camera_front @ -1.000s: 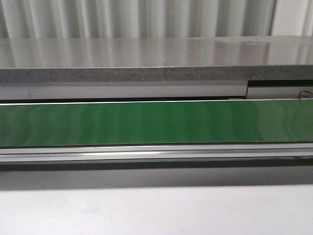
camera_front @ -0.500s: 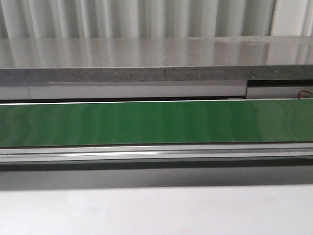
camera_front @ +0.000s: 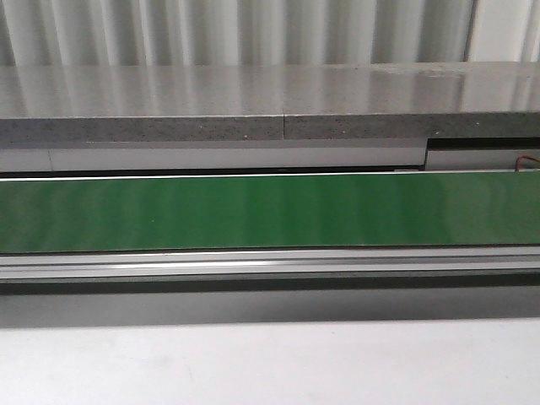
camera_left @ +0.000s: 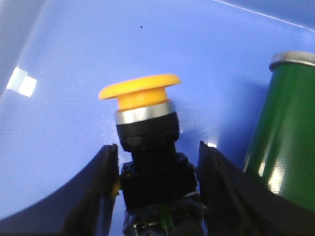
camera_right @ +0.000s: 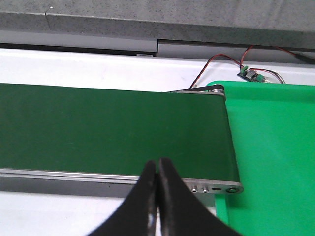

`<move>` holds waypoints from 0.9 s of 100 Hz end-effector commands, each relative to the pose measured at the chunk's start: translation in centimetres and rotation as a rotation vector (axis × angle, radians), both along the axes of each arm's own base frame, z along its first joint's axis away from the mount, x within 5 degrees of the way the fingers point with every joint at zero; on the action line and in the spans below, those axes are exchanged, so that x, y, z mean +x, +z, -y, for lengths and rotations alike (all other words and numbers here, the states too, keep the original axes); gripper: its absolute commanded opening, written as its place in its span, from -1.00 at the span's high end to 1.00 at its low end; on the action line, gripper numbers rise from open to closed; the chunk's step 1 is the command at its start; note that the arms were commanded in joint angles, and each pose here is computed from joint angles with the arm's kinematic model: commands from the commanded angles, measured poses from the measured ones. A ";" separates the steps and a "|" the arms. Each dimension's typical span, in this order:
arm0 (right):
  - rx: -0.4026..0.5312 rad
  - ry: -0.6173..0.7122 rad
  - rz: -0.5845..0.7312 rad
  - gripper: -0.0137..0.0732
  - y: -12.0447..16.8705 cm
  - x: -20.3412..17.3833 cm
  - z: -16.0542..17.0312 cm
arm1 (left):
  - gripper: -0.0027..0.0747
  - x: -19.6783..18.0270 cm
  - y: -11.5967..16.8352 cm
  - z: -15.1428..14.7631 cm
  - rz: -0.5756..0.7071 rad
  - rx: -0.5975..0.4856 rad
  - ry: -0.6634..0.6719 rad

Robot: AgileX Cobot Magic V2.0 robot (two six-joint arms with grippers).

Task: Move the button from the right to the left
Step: 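Lower the held button into the blue tray with the left gripper, then open the left gripper and raise it away from the button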

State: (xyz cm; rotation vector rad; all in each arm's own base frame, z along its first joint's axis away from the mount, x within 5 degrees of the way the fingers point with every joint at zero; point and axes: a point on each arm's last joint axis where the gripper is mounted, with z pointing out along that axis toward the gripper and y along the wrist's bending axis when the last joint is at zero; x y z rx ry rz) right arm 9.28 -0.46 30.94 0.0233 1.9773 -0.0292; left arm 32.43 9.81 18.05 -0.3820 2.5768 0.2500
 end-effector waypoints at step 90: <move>-0.009 -0.013 0.091 0.84 1.3 0.2 0.1 | -0.29 0.6 2.1 -0.7 0.116 0.004 0.020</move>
